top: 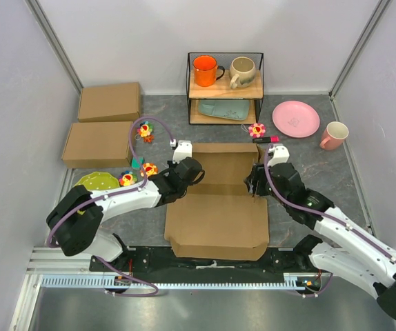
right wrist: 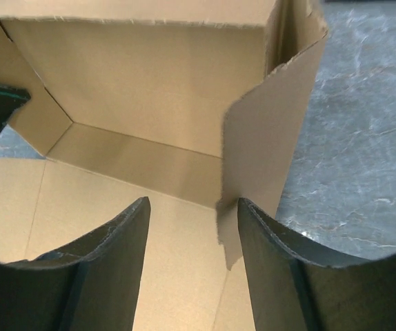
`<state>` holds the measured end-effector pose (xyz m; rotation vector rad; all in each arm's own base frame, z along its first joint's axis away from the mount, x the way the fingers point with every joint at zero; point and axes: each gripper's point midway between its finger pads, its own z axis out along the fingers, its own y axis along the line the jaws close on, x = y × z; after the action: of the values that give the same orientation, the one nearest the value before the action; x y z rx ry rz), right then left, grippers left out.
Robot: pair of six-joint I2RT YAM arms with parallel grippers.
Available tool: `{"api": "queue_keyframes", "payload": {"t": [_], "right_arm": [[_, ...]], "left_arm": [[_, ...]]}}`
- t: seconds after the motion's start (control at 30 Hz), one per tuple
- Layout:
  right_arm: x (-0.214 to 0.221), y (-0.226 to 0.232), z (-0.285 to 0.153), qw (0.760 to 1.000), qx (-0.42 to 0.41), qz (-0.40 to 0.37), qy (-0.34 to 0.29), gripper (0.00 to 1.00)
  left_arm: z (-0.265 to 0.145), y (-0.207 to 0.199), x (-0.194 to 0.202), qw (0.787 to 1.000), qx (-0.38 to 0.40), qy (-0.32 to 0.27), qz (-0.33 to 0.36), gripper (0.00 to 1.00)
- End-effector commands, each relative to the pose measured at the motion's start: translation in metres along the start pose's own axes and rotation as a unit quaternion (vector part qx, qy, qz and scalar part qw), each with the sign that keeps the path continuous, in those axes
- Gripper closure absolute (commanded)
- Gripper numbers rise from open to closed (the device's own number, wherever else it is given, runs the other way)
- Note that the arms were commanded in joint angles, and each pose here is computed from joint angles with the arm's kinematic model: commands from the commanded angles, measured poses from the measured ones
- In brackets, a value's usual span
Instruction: Fold the paper box
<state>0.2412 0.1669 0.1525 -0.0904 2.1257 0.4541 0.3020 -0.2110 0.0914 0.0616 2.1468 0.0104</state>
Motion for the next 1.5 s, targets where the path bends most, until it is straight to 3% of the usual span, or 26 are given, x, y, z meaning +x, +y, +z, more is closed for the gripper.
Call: {"api": "queue_keyframes", "payload": {"t": [0.0,0.13,0.3,0.43,0.57,0.73,0.83,1.0,1.27,1.47], "right_arm": [[-0.062,0.005,-0.031,0.996,0.006,0.015,-0.089,0.37],[-0.108,0.001,-0.061,0.987,0.025,0.027,-0.159,0.31],[-0.145,-0.044,-0.097,0.952,0.147,0.101,-0.249,0.33],[-0.125,-0.071,-0.079,0.94,0.226,0.123,-0.224,0.42],[-0.096,-0.093,-0.052,0.94,0.256,0.138,-0.177,0.41],[-0.053,-0.101,-0.014,0.96,0.223,0.135,-0.099,0.37],[-0.036,-0.077,0.003,0.98,0.139,0.118,-0.074,0.35],[-0.035,-0.048,0.009,0.988,0.038,0.111,-0.097,0.33],[-0.037,-0.033,0.019,0.992,-0.005,0.085,-0.094,0.3],[-0.047,-0.034,0.033,0.993,0.009,0.066,-0.094,0.28]], "left_arm": [[0.003,0.009,0.003,0.999,-0.024,-0.012,0.021,0.98],[0.004,0.012,0.004,0.999,-0.028,-0.013,0.021,0.98],[0.003,0.013,0.006,0.999,-0.03,-0.013,0.017,0.98],[0.003,0.015,0.01,0.999,-0.03,-0.015,0.007,0.98],[0.003,0.018,0.016,0.999,-0.031,-0.011,0.004,0.98],[-0.001,0.023,0.014,0.999,-0.034,-0.017,0.001,0.98],[-0.002,0.021,0.012,0.999,-0.03,-0.018,0.001,0.98],[-0.001,0.019,0.011,0.999,-0.027,-0.014,0.008,0.98],[-0.002,0.015,0.006,1.0,-0.021,-0.016,0.01,0.98],[-0.003,0.011,0.001,1.0,-0.016,-0.021,0.015,0.98]]}}
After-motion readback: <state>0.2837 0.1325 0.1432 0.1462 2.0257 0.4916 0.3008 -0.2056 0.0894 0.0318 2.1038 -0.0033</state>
